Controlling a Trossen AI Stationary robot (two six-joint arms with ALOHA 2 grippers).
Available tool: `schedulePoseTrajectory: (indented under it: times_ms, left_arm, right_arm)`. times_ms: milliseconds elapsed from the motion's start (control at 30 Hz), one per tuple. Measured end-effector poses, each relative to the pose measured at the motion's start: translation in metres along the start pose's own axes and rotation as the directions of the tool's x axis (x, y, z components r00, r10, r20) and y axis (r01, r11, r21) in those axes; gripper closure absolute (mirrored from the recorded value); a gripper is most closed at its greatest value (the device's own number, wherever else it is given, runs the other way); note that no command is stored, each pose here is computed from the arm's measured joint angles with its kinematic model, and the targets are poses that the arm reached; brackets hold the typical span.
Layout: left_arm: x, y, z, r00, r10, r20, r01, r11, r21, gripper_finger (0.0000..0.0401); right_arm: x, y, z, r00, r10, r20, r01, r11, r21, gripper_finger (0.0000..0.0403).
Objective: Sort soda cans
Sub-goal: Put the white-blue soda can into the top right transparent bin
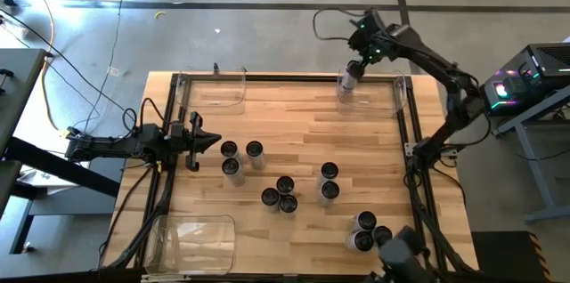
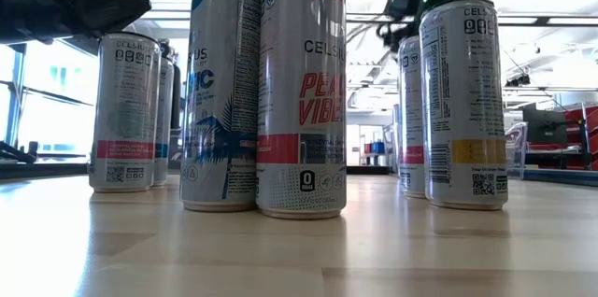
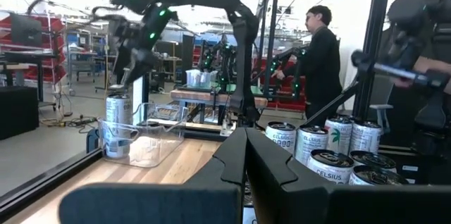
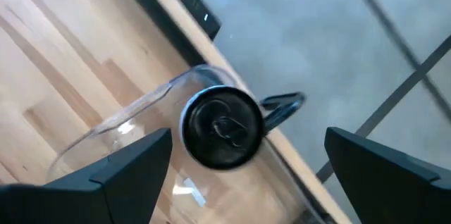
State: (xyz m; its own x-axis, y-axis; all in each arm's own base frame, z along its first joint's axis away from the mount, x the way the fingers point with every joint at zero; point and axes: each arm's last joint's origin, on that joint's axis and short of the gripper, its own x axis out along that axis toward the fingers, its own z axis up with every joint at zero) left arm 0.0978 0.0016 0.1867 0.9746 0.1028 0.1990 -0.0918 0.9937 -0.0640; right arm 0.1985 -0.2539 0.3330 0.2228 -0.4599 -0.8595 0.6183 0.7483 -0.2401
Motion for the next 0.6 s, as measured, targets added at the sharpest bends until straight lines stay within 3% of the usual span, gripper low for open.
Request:
schedulePoseTrajectory:
  times_ms: [200, 333, 500, 600]
  left_arm:
    - [0.0, 0.0, 0.0, 1.0, 0.001, 0.0, -0.001, 1.0, 0.0, 0.0401]
    - [0.0, 0.0, 0.0, 1.0, 0.001, 0.0, -0.001, 1.0, 0.0, 0.0401]
    - [0.0, 0.0, 0.0, 1.0, 0.002, -0.001, -0.002, 1.0, 0.0, 0.0401]
    - [0.0, 0.0, 0.0, 1.0, 0.001, -0.001, -0.001, 1.0, 0.0, 0.0401]
  right_arm:
    - [-0.059, 0.002, -0.01, 0.984, -0.044, 0.174, 0.034, 0.998, 0.06, 0.0033]
    - [-0.102, 0.023, -0.017, 0.947, -0.007, 0.32, -0.011, 0.998, 0.054, 0.0033]
    - [-0.148, 0.073, -0.034, 0.868, 0.157, 0.472, -0.128, 0.987, -0.093, 0.0032]
    - [-0.162, 0.11, -0.055, 0.803, 0.315, 0.505, -0.224, 0.946, -0.234, 0.0032]
